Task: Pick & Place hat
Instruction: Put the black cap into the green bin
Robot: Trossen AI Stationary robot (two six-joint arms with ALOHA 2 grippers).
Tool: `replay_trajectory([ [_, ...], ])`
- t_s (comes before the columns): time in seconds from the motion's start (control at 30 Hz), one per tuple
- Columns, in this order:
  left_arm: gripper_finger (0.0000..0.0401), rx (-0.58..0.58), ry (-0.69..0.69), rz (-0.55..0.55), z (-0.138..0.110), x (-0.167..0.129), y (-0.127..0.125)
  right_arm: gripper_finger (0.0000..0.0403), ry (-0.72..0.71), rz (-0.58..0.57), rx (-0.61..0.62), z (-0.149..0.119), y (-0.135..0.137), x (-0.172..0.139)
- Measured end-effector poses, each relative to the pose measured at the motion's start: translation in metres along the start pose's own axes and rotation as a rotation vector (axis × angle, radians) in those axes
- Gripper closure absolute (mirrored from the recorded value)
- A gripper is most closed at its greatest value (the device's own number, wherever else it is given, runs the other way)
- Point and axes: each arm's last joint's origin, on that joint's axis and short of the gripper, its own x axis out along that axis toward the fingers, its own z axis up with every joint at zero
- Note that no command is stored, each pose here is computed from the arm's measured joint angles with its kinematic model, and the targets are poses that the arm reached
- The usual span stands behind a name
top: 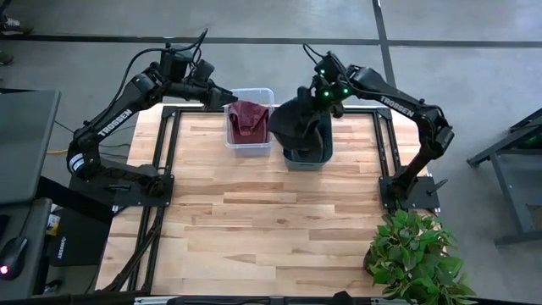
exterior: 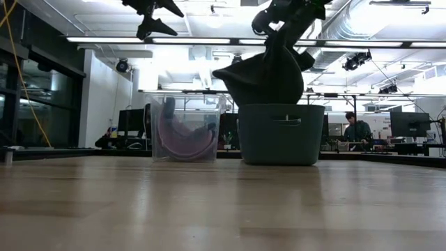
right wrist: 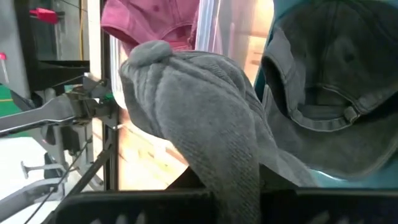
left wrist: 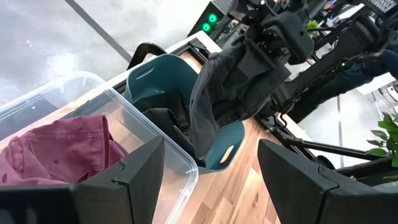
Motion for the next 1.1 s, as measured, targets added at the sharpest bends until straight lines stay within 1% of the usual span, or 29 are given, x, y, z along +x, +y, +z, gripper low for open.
replay_trajectory([
  [0.1,0.016,0.001,0.0,0.0,0.0,0.0,0.0,0.0403,0.002,-0.01,0.017,0.0,-0.005,0.005],
  [0.23,0.016,0.002,0.0,0.0,0.0,0.0,0.0,0.0403,0.031,-0.073,0.073,-0.004,-0.025,0.024],
  [0.37,0.016,0.002,0.0,0.001,0.0,0.0,0.0,0.0403,-0.006,-0.111,0.119,-0.006,-0.047,0.048],
  [0.53,0.016,-0.004,0.009,0.004,-0.001,0.0,0.0,0.0403,-0.093,-0.119,0.157,-0.005,-0.064,0.066],
  [0.67,0.016,-0.009,0.017,0.006,-0.002,0.0,0.001,0.0403,-0.156,-0.188,0.177,-0.005,-0.075,0.07],
  [0.83,0.016,-0.014,0.025,0.008,-0.003,0.0,0.001,0.0403,-0.234,-0.286,0.169,-0.005,-0.08,0.069],
  [0.93,0.016,-0.017,0.025,0.008,-0.003,0.0,0.001,0.0403,-0.274,-0.323,0.148,-0.004,-0.081,0.069],
  [1.1,0.016,-0.018,0.026,0.009,-0.003,0.0,0.001,0.0402,-0.293,-0.382,0.081,-0.004,-0.083,0.068],
])
